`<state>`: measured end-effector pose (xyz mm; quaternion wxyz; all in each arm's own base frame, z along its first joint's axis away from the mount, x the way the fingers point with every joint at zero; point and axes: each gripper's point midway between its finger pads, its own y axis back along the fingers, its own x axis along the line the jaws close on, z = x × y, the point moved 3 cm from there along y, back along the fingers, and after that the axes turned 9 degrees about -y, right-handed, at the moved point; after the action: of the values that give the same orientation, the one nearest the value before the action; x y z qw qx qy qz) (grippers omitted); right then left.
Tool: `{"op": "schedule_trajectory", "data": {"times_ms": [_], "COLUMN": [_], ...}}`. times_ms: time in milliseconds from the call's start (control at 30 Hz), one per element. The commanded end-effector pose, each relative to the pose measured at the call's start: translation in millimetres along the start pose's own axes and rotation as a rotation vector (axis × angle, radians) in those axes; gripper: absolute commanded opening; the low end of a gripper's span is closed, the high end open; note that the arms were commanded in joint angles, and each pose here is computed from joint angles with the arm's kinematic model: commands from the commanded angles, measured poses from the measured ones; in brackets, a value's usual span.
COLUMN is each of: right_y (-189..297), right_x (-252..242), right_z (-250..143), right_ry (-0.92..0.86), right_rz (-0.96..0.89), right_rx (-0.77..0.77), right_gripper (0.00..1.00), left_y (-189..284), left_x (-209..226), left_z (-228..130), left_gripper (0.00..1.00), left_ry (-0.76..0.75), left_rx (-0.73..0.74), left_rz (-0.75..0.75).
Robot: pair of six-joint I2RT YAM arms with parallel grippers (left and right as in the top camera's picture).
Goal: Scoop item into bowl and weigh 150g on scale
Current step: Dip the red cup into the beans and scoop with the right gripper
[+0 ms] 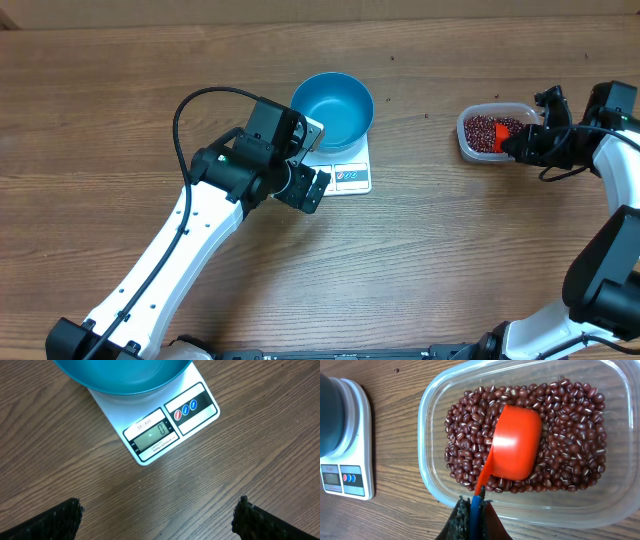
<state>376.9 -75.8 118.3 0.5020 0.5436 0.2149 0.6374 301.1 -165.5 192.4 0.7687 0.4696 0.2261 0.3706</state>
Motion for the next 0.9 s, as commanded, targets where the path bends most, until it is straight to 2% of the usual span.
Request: {"op": "schedule_trajectory", "data": {"times_ms": [0, 867], "right_y": [-10.6, -2.0], "right_x": [8.5, -7.6], "right_z": [-0.7, -7.3], "right_ry": [-0.018, -0.109], "right_rz": [0.092, 0.261], "right_rx": [0.024, -0.024], "right_gripper": [0.04, 0.04], "left_y": [8.6, 8.6], "left_x": [0.1, 0.1], "left_z": [3.2, 3.2], "left_gripper": [1.0, 1.0], "left_ry": [-0.006, -0.006], "left_rx": [-0.029, -0.029], "left_rz": [-0.002, -0.002]}}
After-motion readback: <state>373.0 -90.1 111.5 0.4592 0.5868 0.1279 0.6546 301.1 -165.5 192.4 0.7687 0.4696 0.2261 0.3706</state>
